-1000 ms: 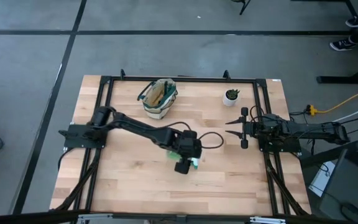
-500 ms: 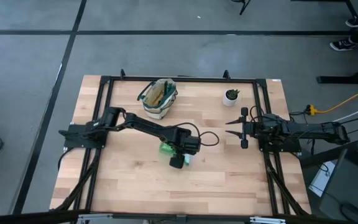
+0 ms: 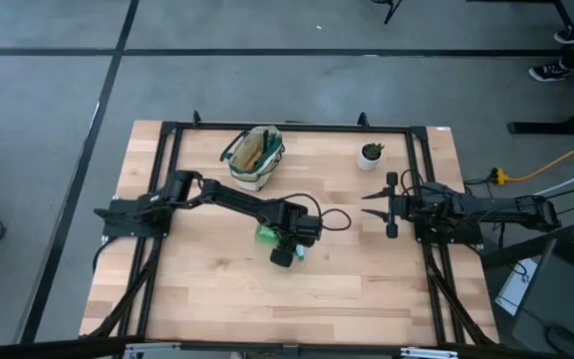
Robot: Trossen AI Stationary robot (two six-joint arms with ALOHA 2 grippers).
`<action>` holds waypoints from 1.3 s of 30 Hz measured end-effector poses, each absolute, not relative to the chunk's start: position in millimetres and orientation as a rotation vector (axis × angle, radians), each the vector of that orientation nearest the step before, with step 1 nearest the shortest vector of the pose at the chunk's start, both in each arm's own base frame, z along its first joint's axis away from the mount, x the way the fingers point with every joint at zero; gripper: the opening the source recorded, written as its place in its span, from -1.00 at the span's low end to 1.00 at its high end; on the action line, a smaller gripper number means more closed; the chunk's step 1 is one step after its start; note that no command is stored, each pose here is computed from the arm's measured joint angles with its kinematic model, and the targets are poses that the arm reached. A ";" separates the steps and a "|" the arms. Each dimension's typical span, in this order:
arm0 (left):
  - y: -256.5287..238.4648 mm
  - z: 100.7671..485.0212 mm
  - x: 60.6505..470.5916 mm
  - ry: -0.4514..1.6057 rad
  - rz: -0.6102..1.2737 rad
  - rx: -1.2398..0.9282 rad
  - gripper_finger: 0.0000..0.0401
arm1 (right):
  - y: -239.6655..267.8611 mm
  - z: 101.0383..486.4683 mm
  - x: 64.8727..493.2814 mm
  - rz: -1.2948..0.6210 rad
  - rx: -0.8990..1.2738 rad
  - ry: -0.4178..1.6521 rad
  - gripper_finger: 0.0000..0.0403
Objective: Pick & Place Garden tools in Gardening bag
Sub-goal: Put the spray bottle into the gardening bag
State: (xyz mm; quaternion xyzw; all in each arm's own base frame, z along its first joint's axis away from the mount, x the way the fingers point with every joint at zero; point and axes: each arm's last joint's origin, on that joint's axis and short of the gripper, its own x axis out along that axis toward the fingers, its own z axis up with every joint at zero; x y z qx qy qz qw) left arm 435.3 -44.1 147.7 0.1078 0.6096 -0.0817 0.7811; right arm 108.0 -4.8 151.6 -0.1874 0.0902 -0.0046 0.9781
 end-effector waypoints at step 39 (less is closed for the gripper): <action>-19.8 362.9 378.0 0.597 0.167 0.408 -0.40 | -4.8 151.8 108.0 -0.008 -0.378 0.181 -0.22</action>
